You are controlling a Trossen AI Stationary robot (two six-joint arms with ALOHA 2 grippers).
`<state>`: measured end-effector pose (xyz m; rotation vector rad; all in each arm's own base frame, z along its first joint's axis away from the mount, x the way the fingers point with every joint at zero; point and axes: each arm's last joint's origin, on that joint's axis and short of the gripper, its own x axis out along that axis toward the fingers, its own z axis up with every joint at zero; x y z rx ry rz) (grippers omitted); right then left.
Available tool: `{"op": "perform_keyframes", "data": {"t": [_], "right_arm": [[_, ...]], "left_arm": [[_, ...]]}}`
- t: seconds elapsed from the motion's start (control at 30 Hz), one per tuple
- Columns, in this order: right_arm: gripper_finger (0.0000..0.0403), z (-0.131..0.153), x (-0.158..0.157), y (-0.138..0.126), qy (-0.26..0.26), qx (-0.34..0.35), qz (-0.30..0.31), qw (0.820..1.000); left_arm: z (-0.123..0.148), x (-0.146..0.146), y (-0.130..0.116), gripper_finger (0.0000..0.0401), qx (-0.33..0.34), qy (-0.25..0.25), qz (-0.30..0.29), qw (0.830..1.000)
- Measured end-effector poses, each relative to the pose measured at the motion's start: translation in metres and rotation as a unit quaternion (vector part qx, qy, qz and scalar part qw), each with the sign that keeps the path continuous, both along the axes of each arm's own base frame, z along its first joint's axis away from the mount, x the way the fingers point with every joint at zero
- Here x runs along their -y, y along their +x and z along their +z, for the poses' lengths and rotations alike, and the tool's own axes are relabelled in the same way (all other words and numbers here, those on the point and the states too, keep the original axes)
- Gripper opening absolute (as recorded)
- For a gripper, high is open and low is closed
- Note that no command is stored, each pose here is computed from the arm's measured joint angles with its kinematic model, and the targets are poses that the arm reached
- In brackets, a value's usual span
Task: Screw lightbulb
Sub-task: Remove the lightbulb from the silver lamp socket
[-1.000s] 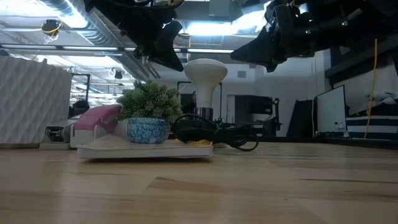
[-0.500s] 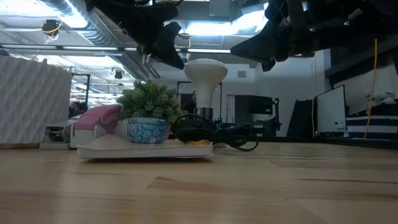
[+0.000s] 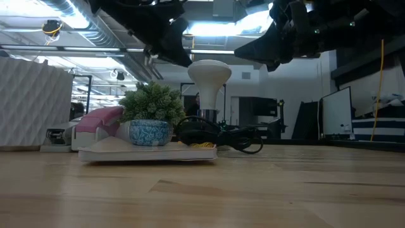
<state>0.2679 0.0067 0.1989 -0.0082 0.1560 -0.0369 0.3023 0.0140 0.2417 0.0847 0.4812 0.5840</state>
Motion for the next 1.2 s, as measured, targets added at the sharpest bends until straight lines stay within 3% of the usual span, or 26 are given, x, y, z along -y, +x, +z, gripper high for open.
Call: {"op": "perform_keyframes", "data": {"t": [1.2], "right_arm": [[0.0012, -0.019, 0.009, 0.005, -0.030, -0.033, -0.155, 0.987]], "left_arm": [[-0.011, 0.015, 0.002, 0.0000, -0.014, -0.034, -0.012, 0.999]]}}
